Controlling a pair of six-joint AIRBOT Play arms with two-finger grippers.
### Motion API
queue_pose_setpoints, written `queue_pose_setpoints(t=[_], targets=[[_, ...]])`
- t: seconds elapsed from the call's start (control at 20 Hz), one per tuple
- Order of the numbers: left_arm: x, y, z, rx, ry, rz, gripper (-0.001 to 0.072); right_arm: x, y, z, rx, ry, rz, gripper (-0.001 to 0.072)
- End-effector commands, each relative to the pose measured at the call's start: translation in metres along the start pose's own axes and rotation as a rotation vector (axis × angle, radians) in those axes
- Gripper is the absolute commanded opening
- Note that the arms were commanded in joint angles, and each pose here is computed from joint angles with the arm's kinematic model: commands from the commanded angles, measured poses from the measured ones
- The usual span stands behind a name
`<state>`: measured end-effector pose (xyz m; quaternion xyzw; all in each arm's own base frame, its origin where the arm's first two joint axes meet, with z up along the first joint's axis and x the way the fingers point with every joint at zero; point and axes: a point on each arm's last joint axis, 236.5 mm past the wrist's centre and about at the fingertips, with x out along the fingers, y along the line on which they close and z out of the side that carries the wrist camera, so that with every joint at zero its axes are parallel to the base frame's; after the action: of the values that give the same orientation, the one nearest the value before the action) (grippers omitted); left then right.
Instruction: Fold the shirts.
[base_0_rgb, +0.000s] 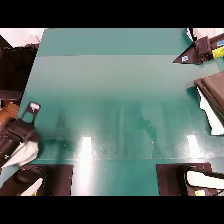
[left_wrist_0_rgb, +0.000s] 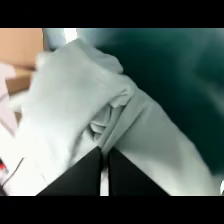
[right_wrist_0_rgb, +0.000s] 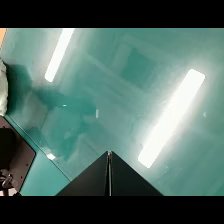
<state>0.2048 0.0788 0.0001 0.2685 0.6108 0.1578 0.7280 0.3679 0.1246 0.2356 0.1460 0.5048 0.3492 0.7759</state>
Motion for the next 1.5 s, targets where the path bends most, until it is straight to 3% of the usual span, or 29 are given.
queue_pose_setpoints(t=[0.0, 0.2, 0.45, 0.75, 1.0, 1.05, 1.1, 1.15, 1.45], targets=[[-0.077, 0.035, 0.08, -0.124, -0.295, -0.057, 0.0021, 0.0, 0.001, 0.0, -0.001, -0.001, 0.001, 0.0021], [-0.244, 0.058, 0.16, -0.224, -0.793, -0.336, 0.0021, 0.0, 0.0, 0.004, -0.001, -0.016, -0.001, 0.0021], [-0.394, 0.0, 0.188, 0.018, -1.104, -0.727, 0.0021, -0.001, 0.001, 0.016, -0.002, -0.069, 0.001, 0.0021], [-0.402, -0.11, 0.264, 0.268, -1.028, -0.798, 0.0022, -0.018, 0.014, 0.032, -0.06, -0.139, -0.021, 0.0021], [-0.357, -0.241, 0.261, 0.374, -0.701, -1.119, 0.0026, -0.041, 0.034, 0.046, -0.136, -0.214, -0.044, 0.0021], [-0.348, -0.25, 0.262, 0.383, -0.677, -1.12, 0.0268, -0.042, 0.034, 0.045, -0.137, -0.21, -0.044, 0.0021], [-0.339, -0.25, 0.266, 0.377, -0.659, -1.107, 0.0612, -0.041, 0.034, 0.043, -0.135, -0.198, -0.044, 0.0021], [-0.329, -0.244, 0.268, 0.367, -0.633, -1.097, 0.0652, -0.04, 0.033, 0.04, -0.134, -0.188, -0.044, 0.0021], [-0.243, -0.205, 0.235, 0.276, -0.251, -1.12, 0.0647, -0.038, 0.032, 0.037, -0.13, -0.172, -0.041, 0.0021]])
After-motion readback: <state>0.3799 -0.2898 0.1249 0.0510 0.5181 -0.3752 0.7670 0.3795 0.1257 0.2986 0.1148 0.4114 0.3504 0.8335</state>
